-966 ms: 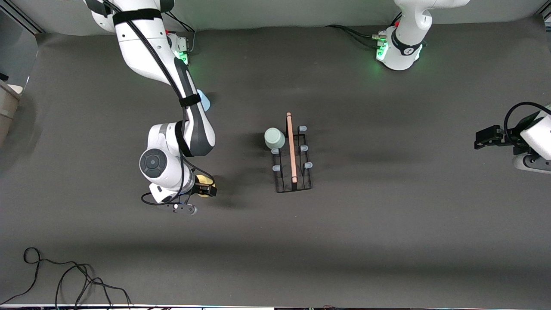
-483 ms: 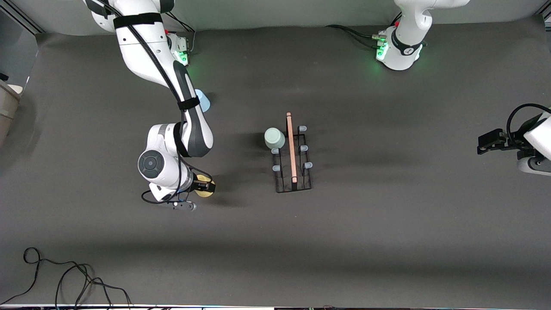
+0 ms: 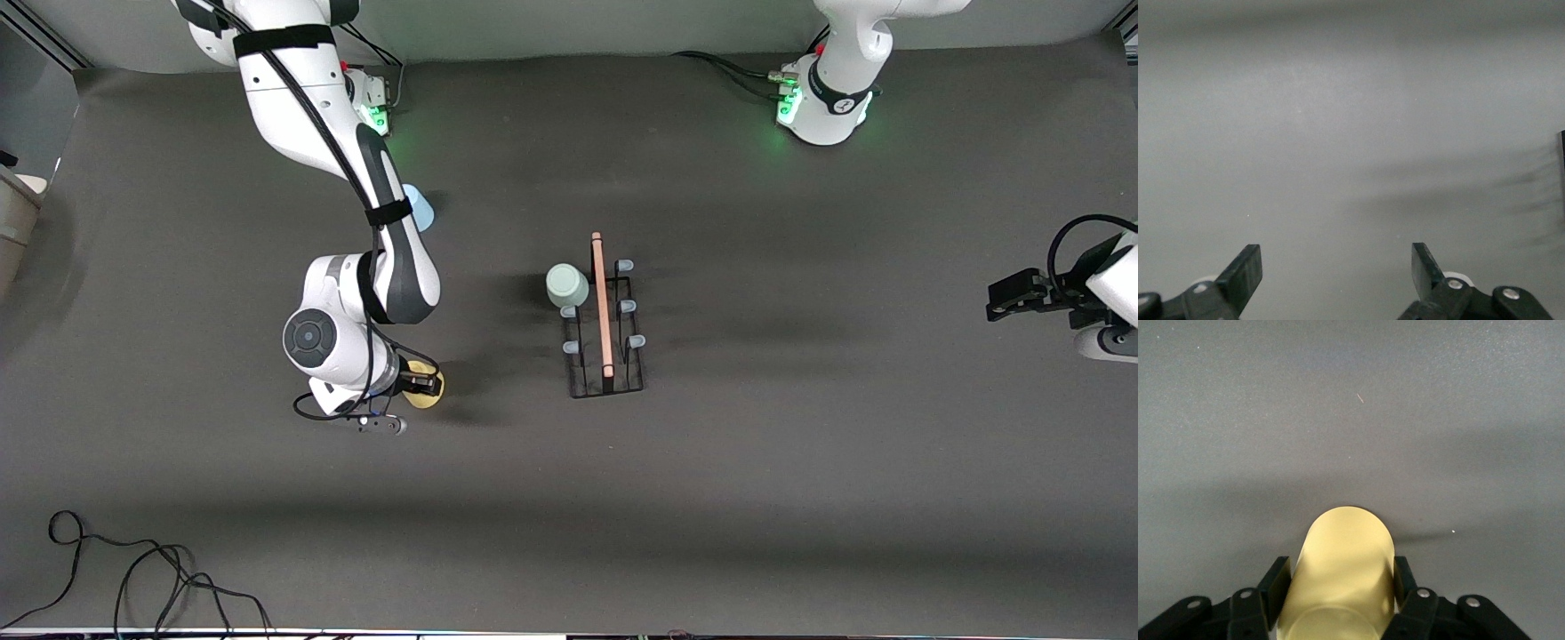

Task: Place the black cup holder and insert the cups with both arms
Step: 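Move the right gripper to the yellow cup and grasp it, then carry the yellow cup to the holder and lower it into a slot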

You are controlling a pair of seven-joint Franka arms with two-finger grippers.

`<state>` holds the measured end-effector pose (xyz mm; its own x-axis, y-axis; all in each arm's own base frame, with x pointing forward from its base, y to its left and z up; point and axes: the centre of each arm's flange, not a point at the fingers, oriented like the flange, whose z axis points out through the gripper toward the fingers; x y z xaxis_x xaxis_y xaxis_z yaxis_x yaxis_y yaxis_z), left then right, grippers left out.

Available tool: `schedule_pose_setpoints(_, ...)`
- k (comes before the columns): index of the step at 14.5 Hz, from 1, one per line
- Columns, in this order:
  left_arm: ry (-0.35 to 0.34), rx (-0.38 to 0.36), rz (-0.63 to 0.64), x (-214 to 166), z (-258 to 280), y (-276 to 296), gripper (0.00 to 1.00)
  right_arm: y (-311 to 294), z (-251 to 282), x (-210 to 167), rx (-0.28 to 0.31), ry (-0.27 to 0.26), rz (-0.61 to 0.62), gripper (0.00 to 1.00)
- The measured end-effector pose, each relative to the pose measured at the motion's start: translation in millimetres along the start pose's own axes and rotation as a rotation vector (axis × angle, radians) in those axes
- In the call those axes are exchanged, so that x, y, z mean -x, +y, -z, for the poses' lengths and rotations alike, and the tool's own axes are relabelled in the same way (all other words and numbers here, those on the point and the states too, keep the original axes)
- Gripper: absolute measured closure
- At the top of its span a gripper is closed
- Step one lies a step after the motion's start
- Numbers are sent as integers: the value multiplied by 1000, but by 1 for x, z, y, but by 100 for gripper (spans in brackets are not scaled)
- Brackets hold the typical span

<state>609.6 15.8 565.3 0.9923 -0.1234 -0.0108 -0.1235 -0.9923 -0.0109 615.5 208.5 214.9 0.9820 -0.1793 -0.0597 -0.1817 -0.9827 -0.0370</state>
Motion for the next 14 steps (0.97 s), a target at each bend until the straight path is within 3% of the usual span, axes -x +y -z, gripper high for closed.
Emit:
schedule_pose_setpoints(6,-19,3,-1,3,8,3,0,-25,65,5,-97,8,-80,33)
schedule_pose_setpoints(14,-5,17,37,3,16,3,0,-163,150,56,-229,59,-309,33)
